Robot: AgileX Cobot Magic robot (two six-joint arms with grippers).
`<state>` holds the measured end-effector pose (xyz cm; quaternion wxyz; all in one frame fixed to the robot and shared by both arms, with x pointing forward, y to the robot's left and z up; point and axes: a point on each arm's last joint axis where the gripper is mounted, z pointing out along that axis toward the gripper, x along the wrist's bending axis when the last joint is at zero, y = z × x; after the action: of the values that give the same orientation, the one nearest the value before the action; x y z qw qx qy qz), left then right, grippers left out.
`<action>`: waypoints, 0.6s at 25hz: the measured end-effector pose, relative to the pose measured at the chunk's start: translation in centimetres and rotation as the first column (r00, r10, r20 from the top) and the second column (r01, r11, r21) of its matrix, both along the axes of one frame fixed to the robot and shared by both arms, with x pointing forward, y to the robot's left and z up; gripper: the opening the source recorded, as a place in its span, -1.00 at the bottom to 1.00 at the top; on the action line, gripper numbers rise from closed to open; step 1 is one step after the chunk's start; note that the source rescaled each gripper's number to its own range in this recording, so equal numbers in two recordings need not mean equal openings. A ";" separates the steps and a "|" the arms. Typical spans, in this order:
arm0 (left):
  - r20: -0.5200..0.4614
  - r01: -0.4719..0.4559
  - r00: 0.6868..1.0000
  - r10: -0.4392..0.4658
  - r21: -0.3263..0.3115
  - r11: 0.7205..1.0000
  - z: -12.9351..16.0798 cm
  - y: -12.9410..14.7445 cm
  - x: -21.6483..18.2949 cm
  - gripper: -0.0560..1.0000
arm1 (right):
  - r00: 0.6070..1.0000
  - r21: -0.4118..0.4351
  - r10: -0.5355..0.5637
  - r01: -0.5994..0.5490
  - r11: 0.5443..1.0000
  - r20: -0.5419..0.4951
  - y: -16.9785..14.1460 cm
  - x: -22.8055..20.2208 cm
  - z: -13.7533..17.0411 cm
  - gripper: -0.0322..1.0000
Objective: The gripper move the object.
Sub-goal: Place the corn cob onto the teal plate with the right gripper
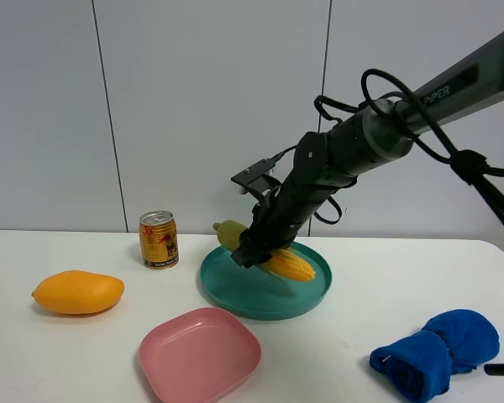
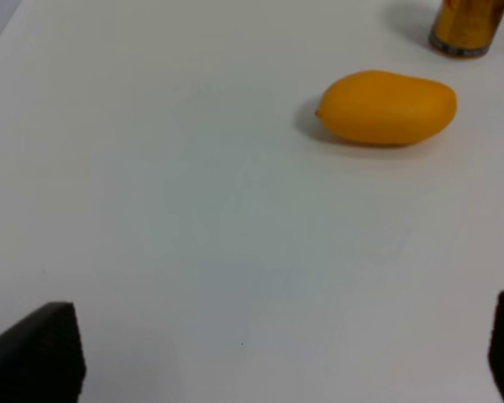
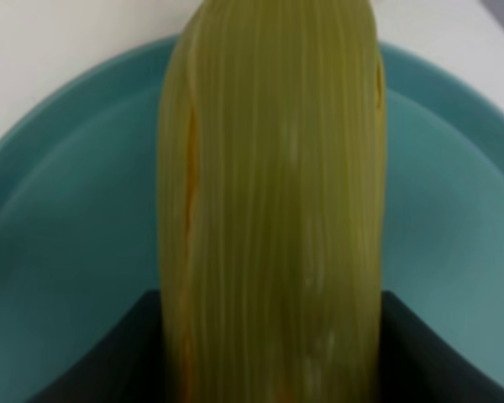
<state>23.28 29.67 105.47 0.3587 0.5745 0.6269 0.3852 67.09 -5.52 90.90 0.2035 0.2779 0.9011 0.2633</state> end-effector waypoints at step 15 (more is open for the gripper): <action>0.000 0.000 1.000 0.000 0.000 1.000 0.0 0.0 0.0 1.00 | 1.000 0.020 -0.029 0.029 0.999 0.006 0.2 0.5 -2.3 -0.75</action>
<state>23.28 29.67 105.47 0.3587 0.5745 0.6269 0.3852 67.57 -5.33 88.58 0.2073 0.2921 0.8937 0.2703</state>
